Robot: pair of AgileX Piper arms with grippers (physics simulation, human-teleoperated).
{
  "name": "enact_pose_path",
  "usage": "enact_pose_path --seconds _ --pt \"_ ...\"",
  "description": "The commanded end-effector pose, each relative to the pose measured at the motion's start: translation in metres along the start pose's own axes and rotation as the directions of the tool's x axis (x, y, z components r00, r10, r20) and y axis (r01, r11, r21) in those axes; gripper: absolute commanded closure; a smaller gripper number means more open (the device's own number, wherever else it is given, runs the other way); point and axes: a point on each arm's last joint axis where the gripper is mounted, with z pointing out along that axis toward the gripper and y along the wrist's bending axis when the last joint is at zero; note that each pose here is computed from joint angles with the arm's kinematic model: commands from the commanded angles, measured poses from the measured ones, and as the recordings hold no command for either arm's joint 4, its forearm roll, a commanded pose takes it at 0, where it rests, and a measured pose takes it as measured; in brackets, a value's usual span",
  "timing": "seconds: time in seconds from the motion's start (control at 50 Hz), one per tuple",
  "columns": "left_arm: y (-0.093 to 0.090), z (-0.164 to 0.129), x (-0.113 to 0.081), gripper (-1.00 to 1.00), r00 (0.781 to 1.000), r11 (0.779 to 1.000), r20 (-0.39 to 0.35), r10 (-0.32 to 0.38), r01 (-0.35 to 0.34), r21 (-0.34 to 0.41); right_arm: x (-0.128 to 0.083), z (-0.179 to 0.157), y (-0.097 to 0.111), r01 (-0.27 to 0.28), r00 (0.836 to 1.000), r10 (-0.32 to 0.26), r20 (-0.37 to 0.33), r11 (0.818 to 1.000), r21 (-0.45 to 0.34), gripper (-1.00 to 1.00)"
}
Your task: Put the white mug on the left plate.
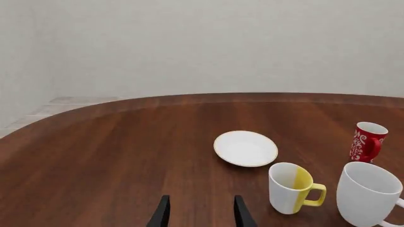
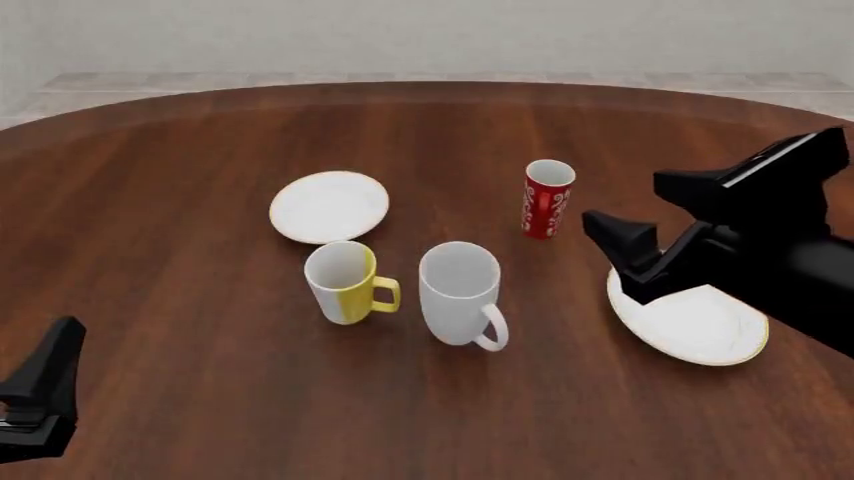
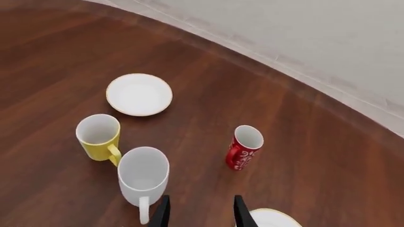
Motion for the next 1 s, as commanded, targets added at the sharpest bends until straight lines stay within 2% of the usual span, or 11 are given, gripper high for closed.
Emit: enact_pose_path --seconds 0.02,1.0 --pt "0.000 0.000 0.000 -1.00 1.000 1.000 0.000 0.000 0.000 0.000 0.004 0.009 0.009 0.004 1.000 -0.004 -0.010 0.999 -0.043 -1.00" --pt "0.000 0.000 0.000 -1.00 1.000 1.000 0.000 0.000 0.000 0.000 0.020 0.036 0.040 -0.015 0.999 0.007 -0.050 0.986 -0.165 -1.00"
